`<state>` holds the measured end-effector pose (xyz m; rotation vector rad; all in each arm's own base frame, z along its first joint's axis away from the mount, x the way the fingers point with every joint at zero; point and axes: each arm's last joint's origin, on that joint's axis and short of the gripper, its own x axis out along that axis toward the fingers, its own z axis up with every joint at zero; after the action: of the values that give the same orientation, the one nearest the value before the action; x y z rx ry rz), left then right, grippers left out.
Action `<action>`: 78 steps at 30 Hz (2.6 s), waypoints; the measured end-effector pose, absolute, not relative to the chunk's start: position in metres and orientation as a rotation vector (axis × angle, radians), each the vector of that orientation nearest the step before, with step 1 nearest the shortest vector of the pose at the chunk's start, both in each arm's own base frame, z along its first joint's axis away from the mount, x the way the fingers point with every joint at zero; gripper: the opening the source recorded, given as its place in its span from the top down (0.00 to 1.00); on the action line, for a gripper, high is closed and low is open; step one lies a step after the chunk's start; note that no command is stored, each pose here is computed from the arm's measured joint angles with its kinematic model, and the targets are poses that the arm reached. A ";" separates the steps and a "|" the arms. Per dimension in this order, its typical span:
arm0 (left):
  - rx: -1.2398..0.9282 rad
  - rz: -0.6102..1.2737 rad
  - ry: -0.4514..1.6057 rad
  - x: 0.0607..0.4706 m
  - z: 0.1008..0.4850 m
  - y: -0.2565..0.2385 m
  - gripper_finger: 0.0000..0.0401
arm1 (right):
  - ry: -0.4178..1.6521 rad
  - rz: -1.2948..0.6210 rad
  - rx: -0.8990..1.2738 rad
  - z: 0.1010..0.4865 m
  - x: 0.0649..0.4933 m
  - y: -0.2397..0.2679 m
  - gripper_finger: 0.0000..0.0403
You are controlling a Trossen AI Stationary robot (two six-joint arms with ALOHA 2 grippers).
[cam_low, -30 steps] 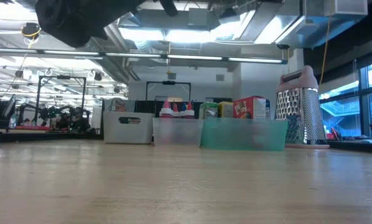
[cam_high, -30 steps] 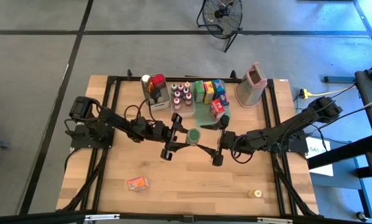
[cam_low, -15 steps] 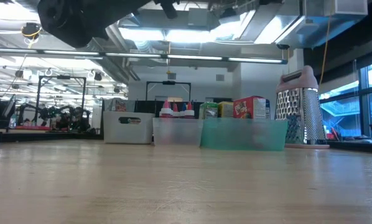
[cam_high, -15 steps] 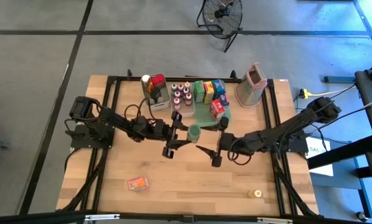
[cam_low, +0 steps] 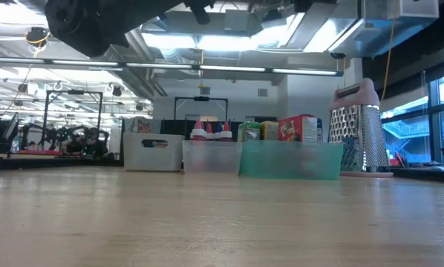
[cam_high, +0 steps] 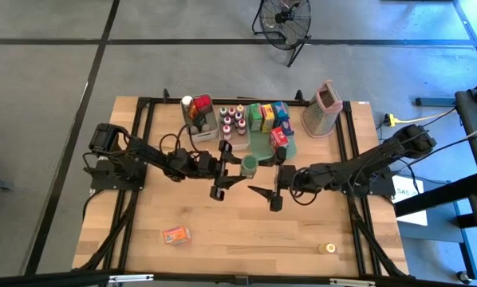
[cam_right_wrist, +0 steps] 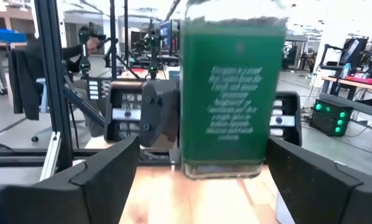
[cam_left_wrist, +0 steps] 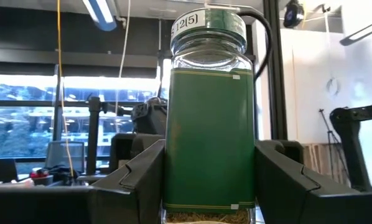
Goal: Pick & Place Kitchen Items
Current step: Put the green seasoning bottle into the gray bin
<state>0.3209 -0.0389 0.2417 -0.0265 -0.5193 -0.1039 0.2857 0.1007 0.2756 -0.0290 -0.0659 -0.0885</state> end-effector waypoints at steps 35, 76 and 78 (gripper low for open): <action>-0.015 -0.126 -0.515 0.321 0.242 -0.040 0.51 | -0.035 -0.063 -0.077 0.273 0.310 0.105 0.51; -0.058 -0.178 -0.232 0.304 0.264 -0.039 0.39 | 0.258 -0.013 0.085 0.244 0.306 0.109 0.51; -0.061 -0.178 -0.227 0.304 0.264 -0.039 0.40 | 0.262 -0.015 0.094 0.243 0.306 0.109 0.51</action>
<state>0.3044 -0.0387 0.2640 -0.0608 -0.2270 -0.1784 0.3061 0.1086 0.2433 0.0935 0.2622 -0.0147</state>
